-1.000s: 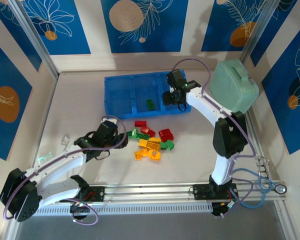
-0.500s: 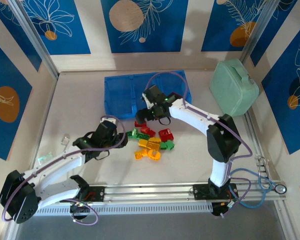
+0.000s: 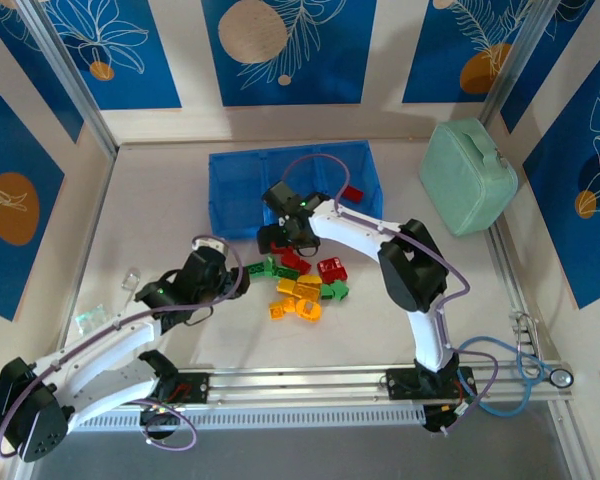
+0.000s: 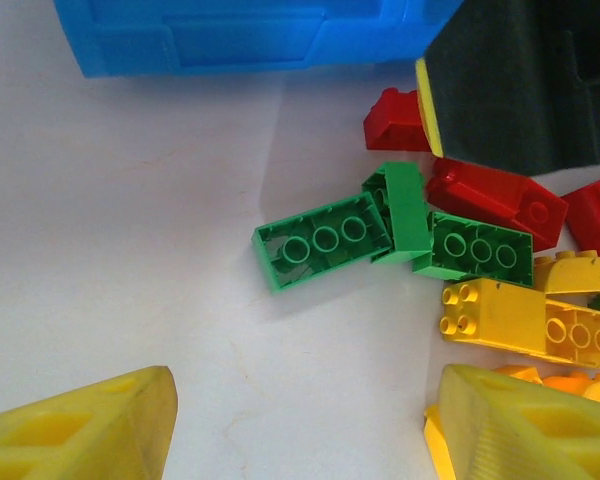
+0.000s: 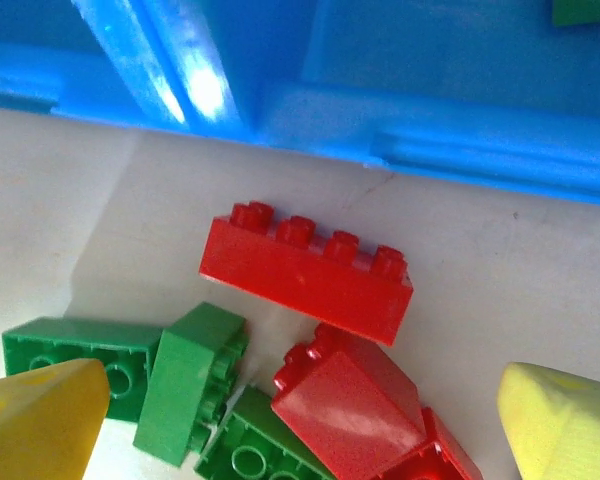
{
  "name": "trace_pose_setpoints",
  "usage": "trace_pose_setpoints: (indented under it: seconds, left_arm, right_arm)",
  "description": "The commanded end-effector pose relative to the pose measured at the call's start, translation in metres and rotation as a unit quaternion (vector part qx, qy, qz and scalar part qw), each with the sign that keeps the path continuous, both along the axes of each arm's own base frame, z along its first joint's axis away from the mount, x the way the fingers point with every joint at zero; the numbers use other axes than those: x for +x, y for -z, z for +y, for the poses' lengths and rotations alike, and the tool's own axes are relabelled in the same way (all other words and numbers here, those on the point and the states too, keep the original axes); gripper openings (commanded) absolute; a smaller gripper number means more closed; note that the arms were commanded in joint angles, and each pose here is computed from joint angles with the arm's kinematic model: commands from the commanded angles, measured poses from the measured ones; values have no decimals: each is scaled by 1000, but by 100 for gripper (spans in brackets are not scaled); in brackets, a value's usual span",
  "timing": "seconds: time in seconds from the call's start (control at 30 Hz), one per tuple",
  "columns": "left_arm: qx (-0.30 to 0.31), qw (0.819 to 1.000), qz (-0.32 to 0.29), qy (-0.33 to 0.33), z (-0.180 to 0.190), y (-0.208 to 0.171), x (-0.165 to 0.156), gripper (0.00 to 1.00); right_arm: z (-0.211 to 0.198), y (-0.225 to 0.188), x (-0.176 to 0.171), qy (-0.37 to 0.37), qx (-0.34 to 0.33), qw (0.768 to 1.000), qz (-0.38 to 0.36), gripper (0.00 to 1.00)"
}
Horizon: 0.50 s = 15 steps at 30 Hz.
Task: Sort the legos into containers by color
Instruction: Pick up the lego from the center of the table.
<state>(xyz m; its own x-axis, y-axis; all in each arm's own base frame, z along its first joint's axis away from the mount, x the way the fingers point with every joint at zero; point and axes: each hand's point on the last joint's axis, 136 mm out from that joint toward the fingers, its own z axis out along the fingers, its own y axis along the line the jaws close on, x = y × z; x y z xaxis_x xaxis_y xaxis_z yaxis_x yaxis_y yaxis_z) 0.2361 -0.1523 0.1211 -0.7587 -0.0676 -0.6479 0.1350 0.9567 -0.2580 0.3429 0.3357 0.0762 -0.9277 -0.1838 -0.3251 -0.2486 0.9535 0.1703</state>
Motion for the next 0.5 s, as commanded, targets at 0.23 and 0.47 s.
trace_pose_setpoints:
  seconds: [0.23,0.47]
  left_arm:
    - [13,1000,4,-9,9,7,-7,70]
    - [12,1000,4,-10,9,8,-7,70]
  right_arm:
    - [1,18,3,46,-61,997,9,99]
    - [11,28,2,46,-58,997,9,100]
